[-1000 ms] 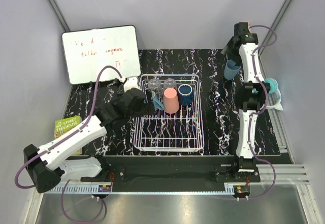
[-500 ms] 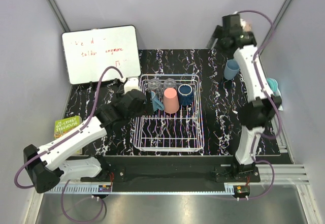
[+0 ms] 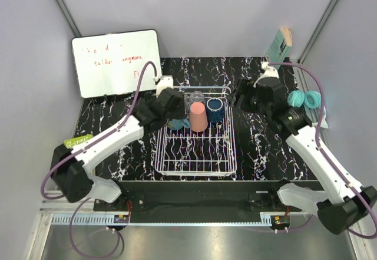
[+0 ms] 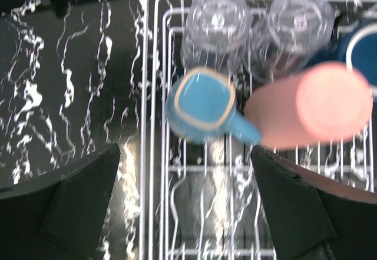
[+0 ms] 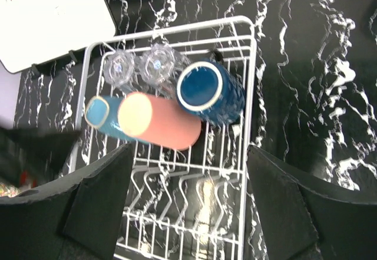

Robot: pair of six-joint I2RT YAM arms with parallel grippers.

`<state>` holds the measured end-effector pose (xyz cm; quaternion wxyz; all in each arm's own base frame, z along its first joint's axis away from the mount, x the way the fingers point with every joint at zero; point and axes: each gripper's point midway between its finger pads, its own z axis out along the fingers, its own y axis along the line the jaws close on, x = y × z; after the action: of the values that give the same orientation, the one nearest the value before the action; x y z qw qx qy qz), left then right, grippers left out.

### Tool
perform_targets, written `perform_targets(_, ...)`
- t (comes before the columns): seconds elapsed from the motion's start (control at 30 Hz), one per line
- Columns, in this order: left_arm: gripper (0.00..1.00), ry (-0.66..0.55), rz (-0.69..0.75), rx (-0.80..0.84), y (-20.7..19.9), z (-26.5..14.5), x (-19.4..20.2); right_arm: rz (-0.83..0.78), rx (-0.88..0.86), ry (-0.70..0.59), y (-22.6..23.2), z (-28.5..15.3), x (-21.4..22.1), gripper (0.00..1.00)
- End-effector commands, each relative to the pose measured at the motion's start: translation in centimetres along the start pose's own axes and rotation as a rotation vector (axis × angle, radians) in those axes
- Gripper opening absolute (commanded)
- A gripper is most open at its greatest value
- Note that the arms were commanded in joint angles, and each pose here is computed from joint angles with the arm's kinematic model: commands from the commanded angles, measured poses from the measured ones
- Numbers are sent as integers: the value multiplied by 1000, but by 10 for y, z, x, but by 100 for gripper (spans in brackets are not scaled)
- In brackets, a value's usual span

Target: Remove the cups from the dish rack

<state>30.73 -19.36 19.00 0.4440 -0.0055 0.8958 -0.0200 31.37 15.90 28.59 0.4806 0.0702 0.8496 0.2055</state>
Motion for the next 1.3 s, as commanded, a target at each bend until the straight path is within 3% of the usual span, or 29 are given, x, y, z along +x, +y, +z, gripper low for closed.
perform_targets(0.0,99,-45,-33,24,-22,23,-33,5,-83,-135,8,-33,-20,85)
perform_targets(0.27,99,54,-60,6,-36,63,-11,-33,-65,-138,-6,-49,-9,85)
perform_targets(0.6,98,119,-72,-45,-21,93,16,-28,-66,-103,-11,-45,7,85)
perform_targets(0.87,94,181,-73,-41,-17,108,46,-22,-47,-84,-16,-40,15,85)
perform_targets(0.97,88,194,-69,-31,-18,110,52,-18,-44,-77,-17,-37,18,85)
perform_targets(1.2,38,204,-66,-9,-20,107,54,-19,-37,-83,-20,-38,19,84)
perform_targets(1.23,16,199,-64,-7,-19,105,52,-18,-36,-82,-20,-38,20,84)
perform_targets(1.27,3,199,-61,-11,-18,104,53,-18,-36,-82,-21,-38,20,84)
